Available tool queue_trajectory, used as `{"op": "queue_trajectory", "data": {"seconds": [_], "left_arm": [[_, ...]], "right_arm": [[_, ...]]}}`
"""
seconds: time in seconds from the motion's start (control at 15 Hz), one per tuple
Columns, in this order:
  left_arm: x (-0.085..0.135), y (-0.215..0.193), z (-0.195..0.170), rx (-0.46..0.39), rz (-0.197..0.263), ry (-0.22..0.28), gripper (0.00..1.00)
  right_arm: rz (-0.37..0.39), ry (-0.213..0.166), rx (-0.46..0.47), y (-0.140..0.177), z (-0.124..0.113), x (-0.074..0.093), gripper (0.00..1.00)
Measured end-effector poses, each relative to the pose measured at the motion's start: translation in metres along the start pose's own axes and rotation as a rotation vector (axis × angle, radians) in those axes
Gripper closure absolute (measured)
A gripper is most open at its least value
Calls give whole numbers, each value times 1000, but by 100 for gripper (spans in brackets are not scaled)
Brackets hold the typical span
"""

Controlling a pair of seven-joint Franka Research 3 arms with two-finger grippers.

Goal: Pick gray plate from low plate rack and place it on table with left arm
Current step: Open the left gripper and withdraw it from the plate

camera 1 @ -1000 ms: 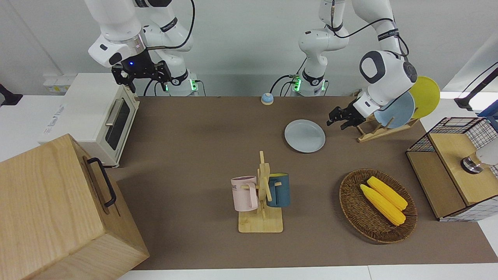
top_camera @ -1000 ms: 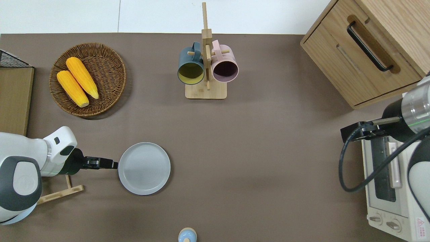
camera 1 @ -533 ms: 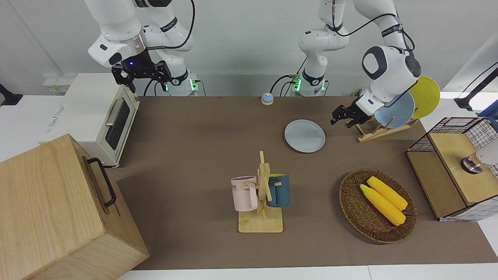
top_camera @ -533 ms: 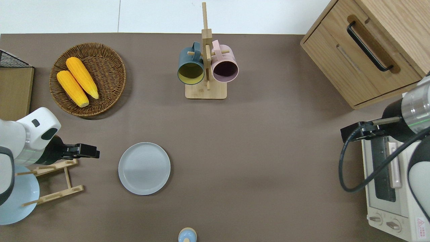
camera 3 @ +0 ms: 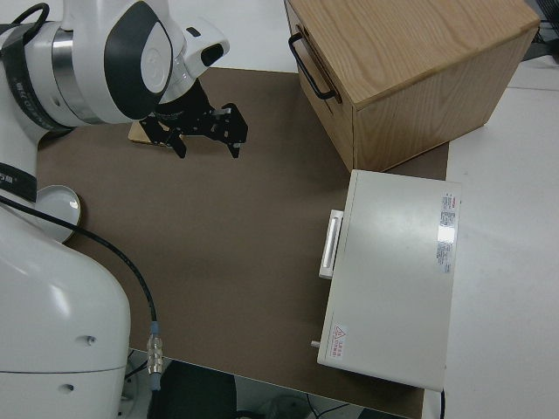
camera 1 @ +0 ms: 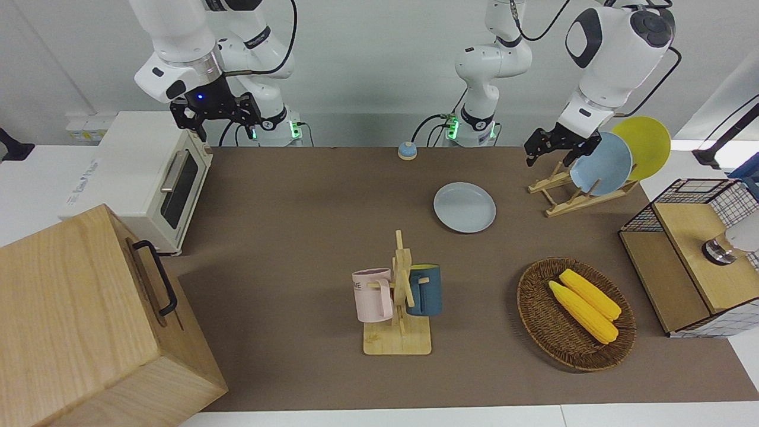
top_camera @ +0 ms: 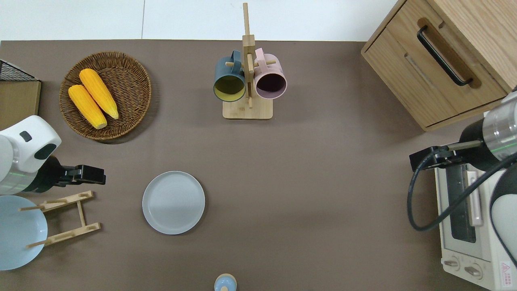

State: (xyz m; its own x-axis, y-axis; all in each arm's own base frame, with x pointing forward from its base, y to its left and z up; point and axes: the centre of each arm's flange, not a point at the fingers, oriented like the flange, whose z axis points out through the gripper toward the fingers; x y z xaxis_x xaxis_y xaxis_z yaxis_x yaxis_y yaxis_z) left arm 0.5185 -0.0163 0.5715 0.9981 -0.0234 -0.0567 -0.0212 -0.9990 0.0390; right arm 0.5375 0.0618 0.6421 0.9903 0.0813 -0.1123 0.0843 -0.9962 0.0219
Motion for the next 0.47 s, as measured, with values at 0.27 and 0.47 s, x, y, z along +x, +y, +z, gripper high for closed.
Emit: {"op": "queue_trajectory", "data": {"seconds": [0.27, 0.47], "left_arm": [[-3, 11, -37, 27, 15, 32, 0], [-3, 11, -44, 29, 9, 43, 0]], "right_arm": [[0, 0, 0, 0, 0, 0, 1], [0, 0, 0, 0, 0, 0, 1]]}}
